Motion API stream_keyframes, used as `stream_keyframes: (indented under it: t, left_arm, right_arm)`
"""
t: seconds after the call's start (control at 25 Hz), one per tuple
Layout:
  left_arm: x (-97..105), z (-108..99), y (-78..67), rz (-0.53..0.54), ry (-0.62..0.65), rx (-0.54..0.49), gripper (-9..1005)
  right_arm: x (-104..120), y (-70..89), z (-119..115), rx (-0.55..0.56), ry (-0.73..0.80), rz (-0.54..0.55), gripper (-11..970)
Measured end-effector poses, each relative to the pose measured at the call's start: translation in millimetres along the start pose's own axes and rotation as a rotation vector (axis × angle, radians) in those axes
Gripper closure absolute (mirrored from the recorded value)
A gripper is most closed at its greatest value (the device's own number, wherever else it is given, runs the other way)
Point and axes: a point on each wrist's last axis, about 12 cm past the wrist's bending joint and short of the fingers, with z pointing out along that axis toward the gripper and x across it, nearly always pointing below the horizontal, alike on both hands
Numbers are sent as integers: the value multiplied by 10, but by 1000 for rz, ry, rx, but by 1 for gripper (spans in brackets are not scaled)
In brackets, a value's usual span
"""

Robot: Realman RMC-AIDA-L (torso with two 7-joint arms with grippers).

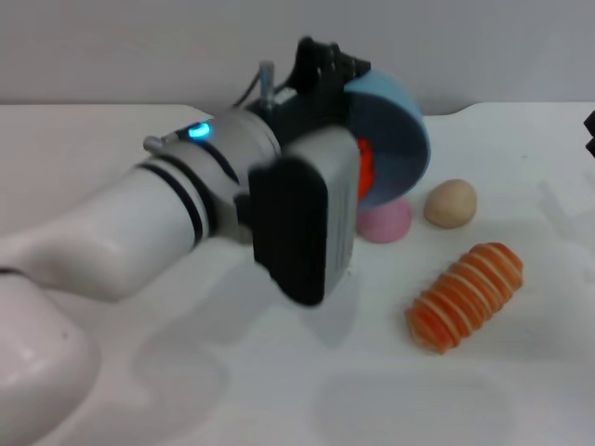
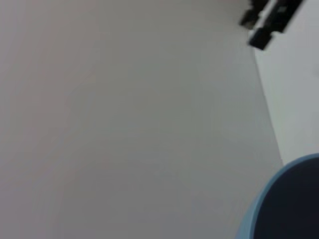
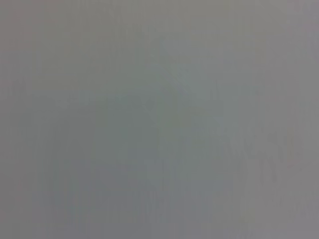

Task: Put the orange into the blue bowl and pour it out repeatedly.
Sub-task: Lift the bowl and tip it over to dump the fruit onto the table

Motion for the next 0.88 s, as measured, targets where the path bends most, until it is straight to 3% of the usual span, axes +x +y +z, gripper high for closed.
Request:
stream_keyframes:
  t: [0.28,0.6,0.76,0.88]
  left_arm:
    - [-98,-69,-172,188,-40,-130,996]
    - [-78,-90,-238,185,-31,-138,996]
    - [8,-76,-129,15,1,-140,996]
    - [224,-26,126,-284,43,-117,996]
  right_arm:
    - [4,-9,-7,7,2,0,223]
    - [3,-30,-21,27,-2,6,222]
    - [6,-61,-35,74,-18,50,222]
    - [-4,-111,-58,128,-46,138,222]
